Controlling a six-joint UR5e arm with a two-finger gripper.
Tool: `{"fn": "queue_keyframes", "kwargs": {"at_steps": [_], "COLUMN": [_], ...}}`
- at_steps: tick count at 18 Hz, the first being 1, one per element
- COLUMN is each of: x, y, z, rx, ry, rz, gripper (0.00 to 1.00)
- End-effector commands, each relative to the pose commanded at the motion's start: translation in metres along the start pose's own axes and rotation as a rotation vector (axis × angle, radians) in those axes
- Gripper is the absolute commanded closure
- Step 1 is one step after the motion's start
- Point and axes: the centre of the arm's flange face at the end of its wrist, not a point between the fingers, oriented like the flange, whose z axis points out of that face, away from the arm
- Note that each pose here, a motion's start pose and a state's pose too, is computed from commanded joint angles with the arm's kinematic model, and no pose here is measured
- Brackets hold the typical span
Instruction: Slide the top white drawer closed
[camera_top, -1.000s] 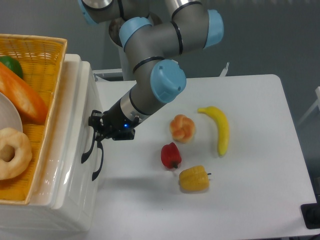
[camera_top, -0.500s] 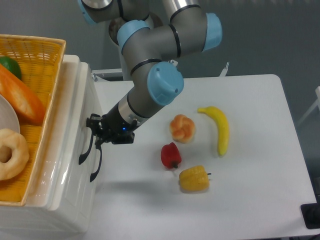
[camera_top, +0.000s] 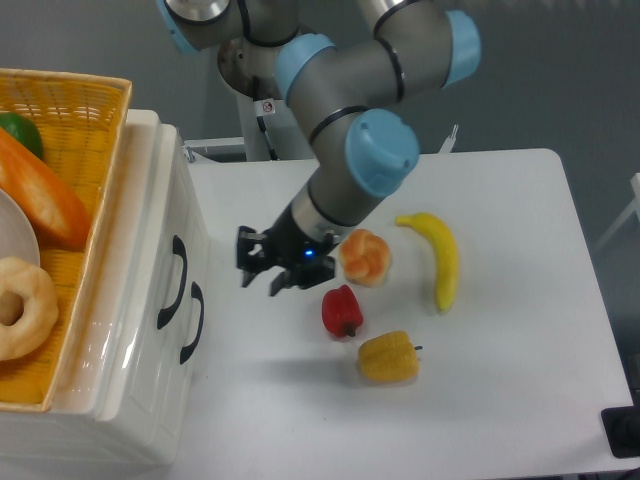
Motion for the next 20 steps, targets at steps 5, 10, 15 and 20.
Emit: {"fn": "queue_keyframes", "kwargs": {"at_steps": [5,10,15,20], "x": [-0.059,-0.101,-0.129,-0.168], "y": [0.02,0.023,0.029,0.039], "z": [-0.031,-0.044,-0.053,-0.053], "rx": [0.018,0.039,0.062,0.027], "ry": [-0.077,-0.116,-0.183,-0.27], "rz": [-0.079,-0.129,-0.143,-0.031], "gripper": [0.31,0.09,0.0,0.0]}}
